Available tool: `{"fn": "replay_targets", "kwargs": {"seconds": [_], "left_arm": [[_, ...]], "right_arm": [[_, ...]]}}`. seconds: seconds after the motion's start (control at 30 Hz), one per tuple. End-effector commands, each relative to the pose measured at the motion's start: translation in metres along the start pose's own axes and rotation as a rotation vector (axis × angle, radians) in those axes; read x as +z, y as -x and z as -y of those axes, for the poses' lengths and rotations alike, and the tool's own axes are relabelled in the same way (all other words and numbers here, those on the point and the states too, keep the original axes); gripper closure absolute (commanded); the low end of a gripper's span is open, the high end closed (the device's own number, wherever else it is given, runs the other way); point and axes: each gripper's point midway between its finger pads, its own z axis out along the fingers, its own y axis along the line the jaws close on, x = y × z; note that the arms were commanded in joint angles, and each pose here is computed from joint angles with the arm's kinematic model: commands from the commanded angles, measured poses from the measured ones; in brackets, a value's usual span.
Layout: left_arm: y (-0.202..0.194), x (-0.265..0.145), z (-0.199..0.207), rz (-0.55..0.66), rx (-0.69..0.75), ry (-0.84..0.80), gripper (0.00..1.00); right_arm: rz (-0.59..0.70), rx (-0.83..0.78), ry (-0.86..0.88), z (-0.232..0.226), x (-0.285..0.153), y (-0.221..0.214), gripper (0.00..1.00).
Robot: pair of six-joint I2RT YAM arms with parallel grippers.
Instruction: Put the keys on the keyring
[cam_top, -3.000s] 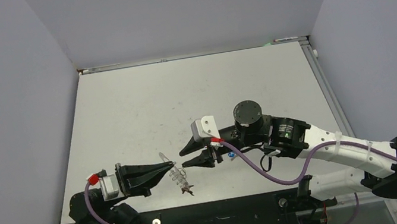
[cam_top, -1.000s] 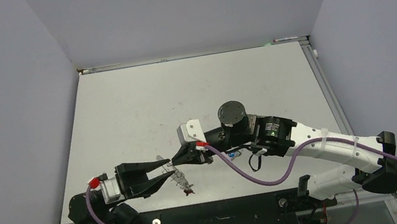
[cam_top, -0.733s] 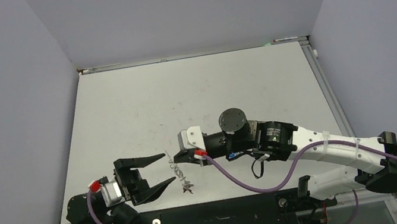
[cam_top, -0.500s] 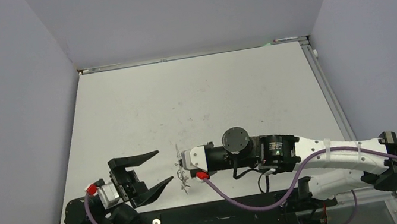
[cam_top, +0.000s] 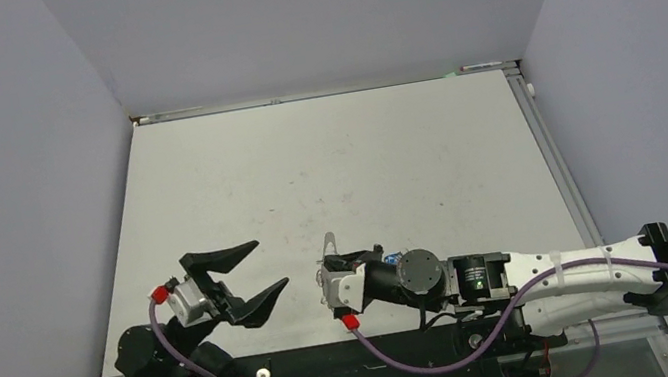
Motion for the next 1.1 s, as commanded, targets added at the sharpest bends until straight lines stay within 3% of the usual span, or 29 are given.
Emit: {"fn": "replay_targets", "kwargs": {"seconds": [0.0, 0.2, 0.3, 0.37, 0.5, 0.7, 0.8, 0.9, 1.07], "left_arm": [[-0.004, 0.009, -0.016, -0.051, -0.092, 0.091, 0.23], [-0.021, 0.029, -0.035, -0.163, -0.253, 0.179, 0.32], [-0.037, 0.037, -0.056, -0.216, -0.359, 0.306, 0.35], [-0.061, 0.041, -0.072, -0.273, -0.453, 0.414, 0.38], [-0.107, 0.056, -0.077, -0.395, -0.577, 0.470, 0.40], [-0.149, 0.097, -0.052, -0.514, -0.431, 0.307, 0.39], [-0.164, 0.119, -0.035, -0.539, -0.432, 0.172, 0.40], [-0.180, 0.139, -0.018, -0.592, -0.431, 0.039, 0.49], [-0.206, 0.163, 0.002, -0.687, -0.367, -0.085, 0.55]], "right_arm": [[0.023, 0.068, -0.277, 0.054, -0.019, 0.017, 0.95], [-0.103, 0.193, -0.526, 0.106, -0.043, -0.002, 0.95], [-0.119, 0.280, -0.586, 0.131, -0.053, -0.012, 0.95], [-0.120, 0.329, -0.639, 0.147, -0.062, -0.019, 0.95], [-0.183, 0.400, -0.808, 0.179, -0.089, -0.039, 0.95], [-0.246, 0.468, -0.950, 0.209, -0.128, -0.059, 0.95], [-0.247, 0.490, -0.986, 0.216, -0.146, -0.060, 0.95], [-0.245, 0.506, -1.010, 0.219, -0.162, -0.059, 0.95], [-0.231, 0.529, -1.018, 0.220, -0.182, -0.053, 0.95]]}}
